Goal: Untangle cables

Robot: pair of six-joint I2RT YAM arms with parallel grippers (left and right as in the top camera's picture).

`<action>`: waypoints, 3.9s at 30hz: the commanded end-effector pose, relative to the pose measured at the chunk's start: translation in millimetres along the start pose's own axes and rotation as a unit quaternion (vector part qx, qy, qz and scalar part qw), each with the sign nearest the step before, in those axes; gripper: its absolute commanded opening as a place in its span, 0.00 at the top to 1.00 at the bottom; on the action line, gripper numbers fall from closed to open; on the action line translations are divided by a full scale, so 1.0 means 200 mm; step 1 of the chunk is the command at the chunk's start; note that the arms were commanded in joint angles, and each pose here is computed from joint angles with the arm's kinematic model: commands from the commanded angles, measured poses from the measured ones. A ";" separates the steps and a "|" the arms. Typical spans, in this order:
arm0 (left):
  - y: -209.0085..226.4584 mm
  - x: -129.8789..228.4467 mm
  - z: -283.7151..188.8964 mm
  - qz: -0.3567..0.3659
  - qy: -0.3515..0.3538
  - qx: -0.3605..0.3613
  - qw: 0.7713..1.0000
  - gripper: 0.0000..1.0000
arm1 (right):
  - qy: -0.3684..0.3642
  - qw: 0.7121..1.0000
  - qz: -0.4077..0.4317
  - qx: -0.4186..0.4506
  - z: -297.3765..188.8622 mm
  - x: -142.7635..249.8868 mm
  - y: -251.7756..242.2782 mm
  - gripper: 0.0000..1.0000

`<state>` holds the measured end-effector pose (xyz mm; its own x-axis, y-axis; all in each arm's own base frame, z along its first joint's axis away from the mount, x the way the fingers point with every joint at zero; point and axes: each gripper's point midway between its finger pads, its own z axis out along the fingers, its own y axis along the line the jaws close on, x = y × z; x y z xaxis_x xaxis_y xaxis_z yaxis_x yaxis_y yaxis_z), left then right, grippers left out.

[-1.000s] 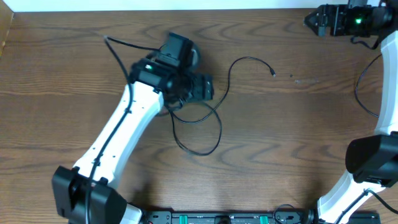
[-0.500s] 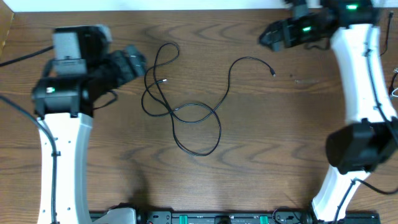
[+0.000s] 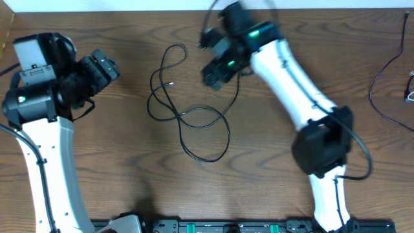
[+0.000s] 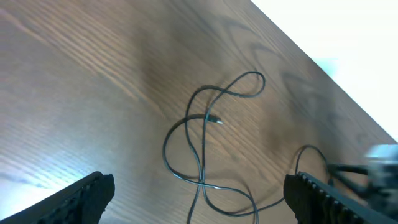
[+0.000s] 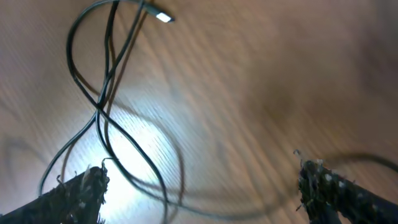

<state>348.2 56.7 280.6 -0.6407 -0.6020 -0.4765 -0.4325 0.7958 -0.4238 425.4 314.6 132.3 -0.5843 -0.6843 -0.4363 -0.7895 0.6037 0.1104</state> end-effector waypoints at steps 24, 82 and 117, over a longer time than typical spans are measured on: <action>0.15 0.02 -0.04 -0.015 0.018 -0.033 0.999 0.08 | 0.095 0.988 -0.123 -0.006 0.70 0.14 0.63 0.27; 0.13 0.07 -0.04 -0.010 0.036 -0.033 0.999 0.08 | -0.198 0.894 0.289 0.280 -1.45 0.37 -1.02 0.99; -0.13 0.15 0.01 0.062 0.045 0.015 0.997 0.08 | -0.133 0.735 0.524 0.410 -1.88 1.66 -1.70 0.23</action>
<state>340.9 18.8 272.3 -0.7413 -0.4998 -0.4479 -0.3397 0.8550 -0.3918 431.0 -267.1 297.9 -0.6334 0.3438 -0.6933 0.4911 0.8709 -0.0169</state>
